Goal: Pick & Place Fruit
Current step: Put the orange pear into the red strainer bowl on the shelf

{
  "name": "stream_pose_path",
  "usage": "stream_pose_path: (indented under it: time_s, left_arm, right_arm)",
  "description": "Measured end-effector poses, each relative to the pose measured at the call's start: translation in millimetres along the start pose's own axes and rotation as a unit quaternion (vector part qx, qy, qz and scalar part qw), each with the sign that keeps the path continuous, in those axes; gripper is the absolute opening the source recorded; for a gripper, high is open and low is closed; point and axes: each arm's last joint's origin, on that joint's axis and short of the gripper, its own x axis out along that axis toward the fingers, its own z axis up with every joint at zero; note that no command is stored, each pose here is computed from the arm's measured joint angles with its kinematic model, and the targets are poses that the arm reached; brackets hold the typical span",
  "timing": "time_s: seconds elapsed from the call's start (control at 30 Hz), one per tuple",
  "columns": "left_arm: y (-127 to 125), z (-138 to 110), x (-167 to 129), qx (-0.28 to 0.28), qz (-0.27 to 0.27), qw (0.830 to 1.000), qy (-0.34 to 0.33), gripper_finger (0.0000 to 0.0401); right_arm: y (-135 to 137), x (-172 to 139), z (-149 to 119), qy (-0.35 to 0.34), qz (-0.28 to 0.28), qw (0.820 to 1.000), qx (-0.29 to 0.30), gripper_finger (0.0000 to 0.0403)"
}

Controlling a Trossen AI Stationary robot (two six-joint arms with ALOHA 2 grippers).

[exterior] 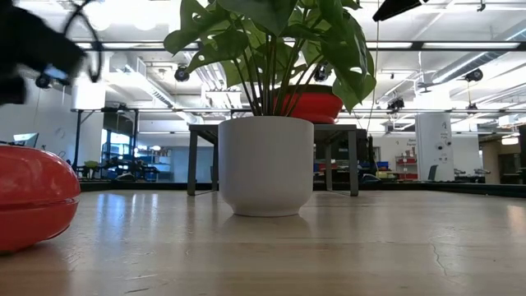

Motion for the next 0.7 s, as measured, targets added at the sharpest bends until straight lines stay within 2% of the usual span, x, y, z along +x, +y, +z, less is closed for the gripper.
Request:
stream_pose_path:
  time_s: [0.3,0.5,0.7]
  left_arm:
    - [38,47,-18,-0.018,0.033,0.999,-0.037,0.0138]
    - [54,73,-41,-0.010,0.008,0.997,-0.076,0.0138]
    - [58,95,-85,0.020,-0.028,0.989,-0.146,0.0138]
  right_arm:
    - [0,0,-1,0.003,0.000,1.000,-0.004,0.0368]
    - [0,0,-3,0.012,0.002,1.000,-0.011,0.0368]
    - [0,0,-3,0.012,0.002,1.000,-0.011,0.0368]
